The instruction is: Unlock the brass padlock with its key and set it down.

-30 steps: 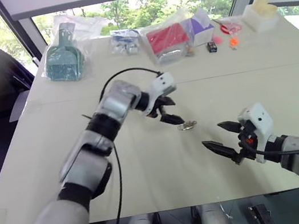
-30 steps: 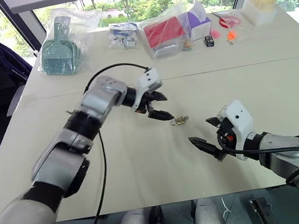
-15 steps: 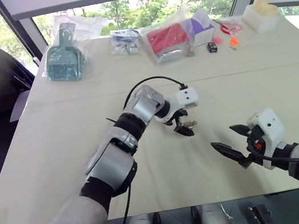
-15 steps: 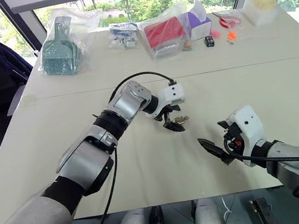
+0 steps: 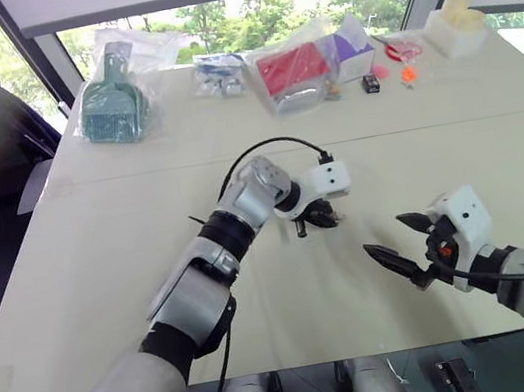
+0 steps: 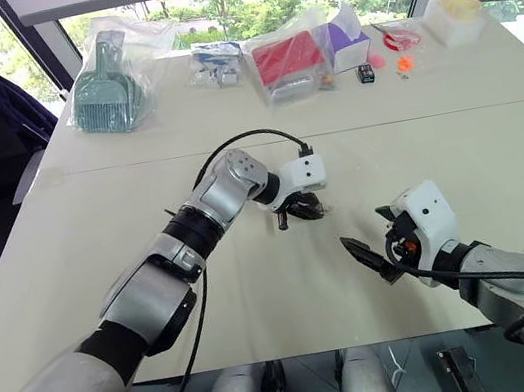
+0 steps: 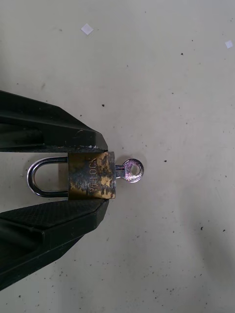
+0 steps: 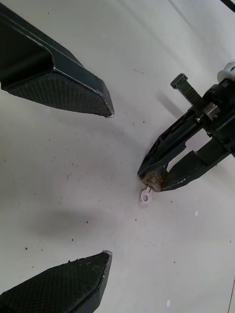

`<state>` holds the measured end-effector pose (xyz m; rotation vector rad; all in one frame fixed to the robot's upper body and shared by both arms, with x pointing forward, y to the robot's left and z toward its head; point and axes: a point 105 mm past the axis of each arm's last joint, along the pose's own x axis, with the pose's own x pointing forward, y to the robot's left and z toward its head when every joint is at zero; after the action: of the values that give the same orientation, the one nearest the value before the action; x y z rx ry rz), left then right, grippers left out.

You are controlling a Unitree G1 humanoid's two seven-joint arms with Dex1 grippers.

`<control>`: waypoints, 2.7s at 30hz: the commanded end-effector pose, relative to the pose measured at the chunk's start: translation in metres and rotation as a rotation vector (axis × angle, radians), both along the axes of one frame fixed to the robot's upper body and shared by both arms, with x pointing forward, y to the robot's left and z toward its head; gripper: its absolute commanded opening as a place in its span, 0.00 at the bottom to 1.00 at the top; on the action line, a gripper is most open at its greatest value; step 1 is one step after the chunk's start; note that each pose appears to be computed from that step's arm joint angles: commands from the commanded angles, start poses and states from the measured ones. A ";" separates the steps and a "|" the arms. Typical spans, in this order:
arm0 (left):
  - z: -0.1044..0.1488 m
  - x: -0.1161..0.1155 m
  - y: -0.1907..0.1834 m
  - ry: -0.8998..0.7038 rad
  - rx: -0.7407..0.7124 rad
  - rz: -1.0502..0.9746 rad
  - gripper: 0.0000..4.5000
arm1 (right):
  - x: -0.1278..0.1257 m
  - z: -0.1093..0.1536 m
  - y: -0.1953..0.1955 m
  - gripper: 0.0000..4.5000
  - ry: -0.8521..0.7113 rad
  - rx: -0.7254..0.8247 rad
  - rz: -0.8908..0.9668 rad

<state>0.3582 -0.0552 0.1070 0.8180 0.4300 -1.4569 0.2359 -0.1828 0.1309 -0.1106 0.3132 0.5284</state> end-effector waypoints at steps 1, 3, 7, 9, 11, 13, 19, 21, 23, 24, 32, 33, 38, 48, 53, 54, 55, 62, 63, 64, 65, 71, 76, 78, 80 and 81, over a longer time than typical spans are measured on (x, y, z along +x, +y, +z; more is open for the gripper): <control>-0.026 -0.005 0.018 0.029 0.102 0.001 0.16 | 0.002 0.007 0.000 1.00 -0.041 0.000 0.004; -0.013 -0.005 0.017 -0.019 0.038 -0.053 0.16 | 0.004 0.012 0.000 1.00 -0.054 0.020 0.004; 0.041 -0.008 0.019 -0.118 -0.211 -0.157 0.16 | 0.009 0.029 -0.001 1.00 -0.099 0.122 -0.002; 0.073 -0.006 0.028 -0.248 -0.323 -0.198 0.16 | 0.016 0.042 -0.008 1.00 -0.134 0.202 -0.055; 0.103 -0.008 0.040 -0.320 -0.448 -0.210 0.16 | 0.022 0.056 -0.012 1.00 -0.156 0.328 -0.091; 0.119 -0.013 0.050 -0.334 -0.534 -0.209 0.16 | 0.025 0.068 -0.010 1.00 -0.171 0.433 -0.078; 0.135 -0.024 0.065 -0.501 -0.600 -0.210 0.16 | 0.030 0.096 0.015 1.00 -0.214 0.602 0.037; 0.138 -0.028 0.065 -0.553 -0.607 -0.209 0.16 | 0.031 0.100 0.028 1.00 -0.198 0.643 0.088; 0.140 -0.029 0.064 -0.573 -0.626 -0.192 0.16 | 0.031 0.105 0.038 1.00 -0.187 0.671 0.131; 0.140 -0.029 0.063 -0.580 -0.637 -0.185 0.16 | 0.031 0.105 0.042 1.00 -0.179 0.679 0.146; 0.144 -0.036 0.056 -0.608 -0.674 -0.199 0.16 | 0.030 0.110 0.054 1.00 -0.160 0.713 0.209; 0.143 -0.037 0.055 -0.609 -0.667 -0.210 0.16 | 0.031 0.112 0.054 1.00 -0.163 0.720 0.209; 0.146 -0.044 0.050 -0.623 -0.686 -0.238 0.16 | 0.031 0.114 0.054 1.00 -0.170 0.744 0.209; 0.150 -0.049 0.047 -0.636 -0.692 -0.259 0.16 | 0.031 0.113 0.056 0.35 -0.174 0.792 0.202; 0.151 -0.046 0.049 -0.641 -0.690 -0.245 0.16 | 0.030 0.112 0.054 0.01 -0.168 0.800 0.200; 0.152 -0.046 0.049 -0.644 -0.693 -0.242 0.16 | 0.029 0.112 0.054 0.01 -0.167 0.804 0.200; 0.153 -0.045 0.049 -0.649 -0.696 -0.238 0.16 | 0.029 0.112 0.054 0.01 -0.167 0.807 0.201; 0.163 -0.043 0.048 -0.729 -0.729 -0.222 0.16 | 0.033 0.108 0.054 0.01 -0.154 0.806 0.180; 0.164 -0.044 0.047 -0.747 -0.734 -0.227 0.16 | 0.034 0.108 0.054 0.01 -0.154 0.813 0.173; 0.164 -0.047 0.046 -0.787 -0.731 -0.246 0.16 | 0.036 0.108 0.053 0.01 -0.156 0.835 0.160; 0.164 -0.050 0.045 -0.817 -0.729 -0.260 0.16 | 0.037 0.109 0.053 0.01 -0.158 0.852 0.151; 0.163 -0.058 0.043 -0.961 -0.748 -0.297 0.16 | 0.045 0.112 0.054 0.01 -0.156 0.984 0.092; 0.165 -0.062 0.042 -1.067 -0.763 -0.316 0.16 | 0.047 0.114 0.059 0.01 -0.149 1.055 0.073; 0.168 -0.063 0.042 -1.116 -0.774 -0.314 0.16 | 0.048 0.114 0.060 0.01 -0.145 1.079 0.065; 0.173 -0.062 0.043 -1.182 -0.779 -0.311 0.16 | 0.049 0.113 0.060 0.01 -0.137 1.104 0.054; 0.175 -0.062 0.043 -1.220 -0.777 -0.313 0.16 | 0.050 0.113 0.059 0.01 -0.133 1.115 0.045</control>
<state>0.3171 -0.0033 0.2581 0.9452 -0.9565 -1.0262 0.2822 -0.1206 0.2430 0.8992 -0.1411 0.7015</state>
